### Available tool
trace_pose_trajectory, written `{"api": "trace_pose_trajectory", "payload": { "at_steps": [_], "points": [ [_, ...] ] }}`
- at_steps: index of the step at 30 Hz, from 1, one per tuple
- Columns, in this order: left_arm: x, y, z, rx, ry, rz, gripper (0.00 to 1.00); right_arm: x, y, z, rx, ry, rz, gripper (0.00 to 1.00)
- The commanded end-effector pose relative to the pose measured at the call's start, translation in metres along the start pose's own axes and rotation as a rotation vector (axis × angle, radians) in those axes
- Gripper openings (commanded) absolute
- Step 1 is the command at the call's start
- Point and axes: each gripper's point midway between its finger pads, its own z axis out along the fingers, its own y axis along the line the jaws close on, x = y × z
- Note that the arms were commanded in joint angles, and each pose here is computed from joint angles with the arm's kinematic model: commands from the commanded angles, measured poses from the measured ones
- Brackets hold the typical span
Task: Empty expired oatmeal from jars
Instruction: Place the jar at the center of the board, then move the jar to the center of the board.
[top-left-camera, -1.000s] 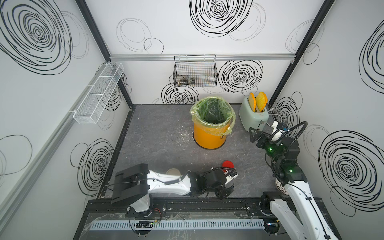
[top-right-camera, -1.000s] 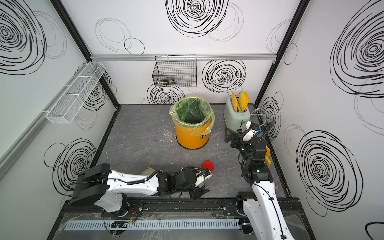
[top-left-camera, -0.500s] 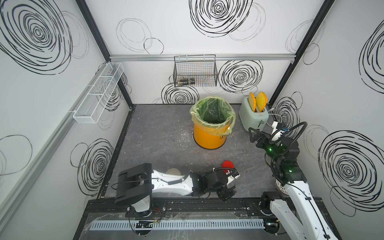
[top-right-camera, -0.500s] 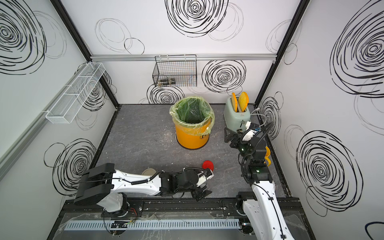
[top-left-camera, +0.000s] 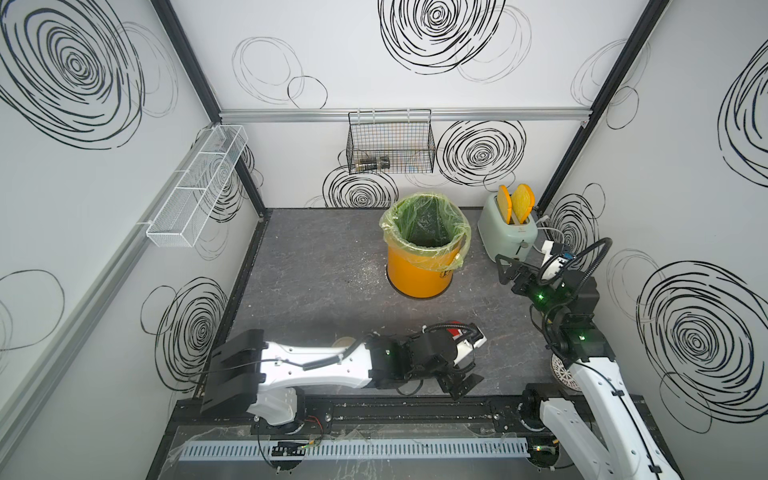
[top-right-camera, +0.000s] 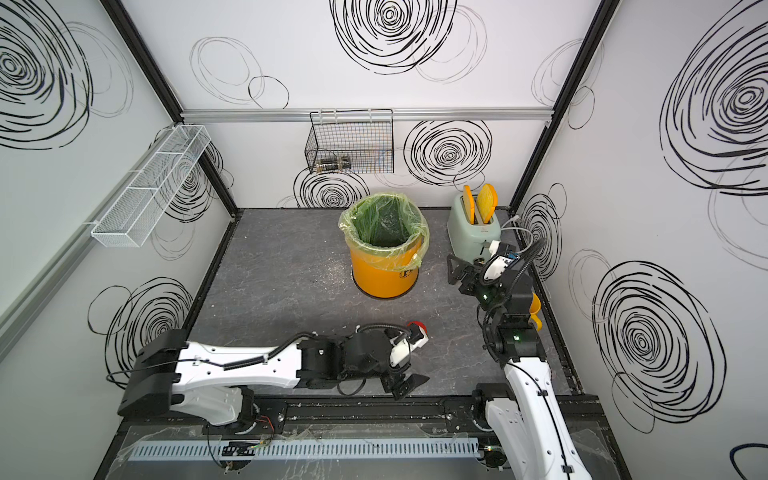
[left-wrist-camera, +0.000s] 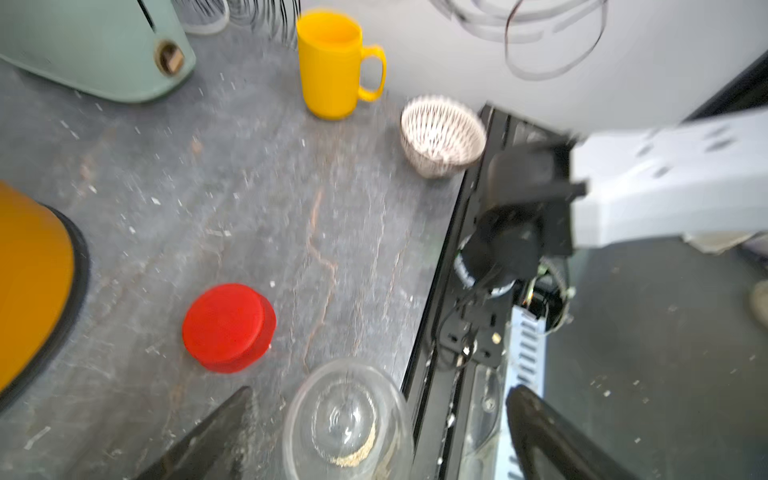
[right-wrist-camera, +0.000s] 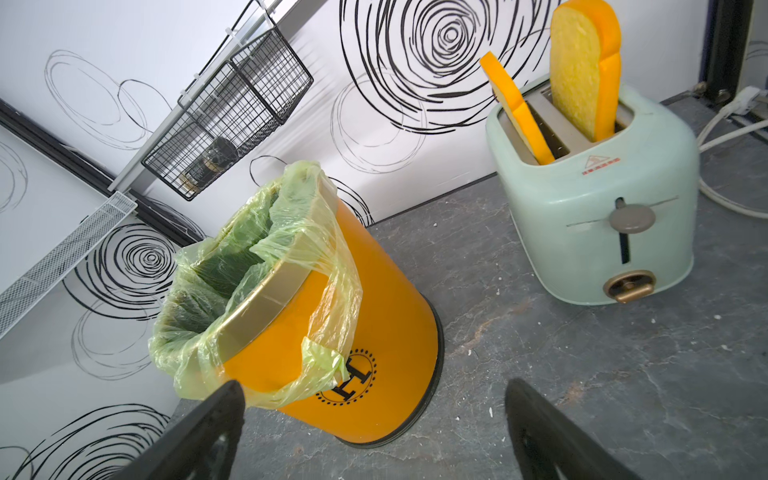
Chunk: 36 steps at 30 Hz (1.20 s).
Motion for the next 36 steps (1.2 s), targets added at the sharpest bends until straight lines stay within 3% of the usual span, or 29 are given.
{"api": "trace_pose_trajectory", "payload": {
  "at_steps": [1, 8, 13, 17, 23, 29, 36],
  "points": [
    [-0.006, 0.034, -0.048, -0.118, 0.019, -0.142, 0.96, -0.005, 0.023, -0.004, -0.050, 0.037, -0.037, 0.98],
    [0.061, 0.152, -0.134, -0.458, 0.075, -0.485, 0.96, 0.021, 0.076, 0.003, -0.058, 0.109, -0.229, 0.98],
    [0.095, 0.193, -0.177, -0.643, 0.120, -0.648, 0.96, 0.043, 0.126, 0.009, -0.074, 0.148, -0.387, 0.98],
    [0.129, 0.199, -0.187, -0.731, 0.215, -0.724, 0.96, 0.057, 0.142, 0.014, -0.079, 0.177, -0.452, 0.98],
    [0.152, 0.198, -0.197, -0.804, 0.281, -0.793, 0.96, 0.063, 0.147, 0.015, -0.113, 0.176, -0.463, 0.98],
    [0.174, 0.184, -0.180, -0.733, 0.356, -0.870, 0.96, 0.060, 0.147, 0.014, -0.116, 0.161, -0.472, 0.98],
    [0.195, 0.170, -0.180, -0.744, 0.493, -0.842, 0.96, 0.059, 0.146, 0.014, -0.119, 0.140, -0.490, 0.98]
  ]
}}
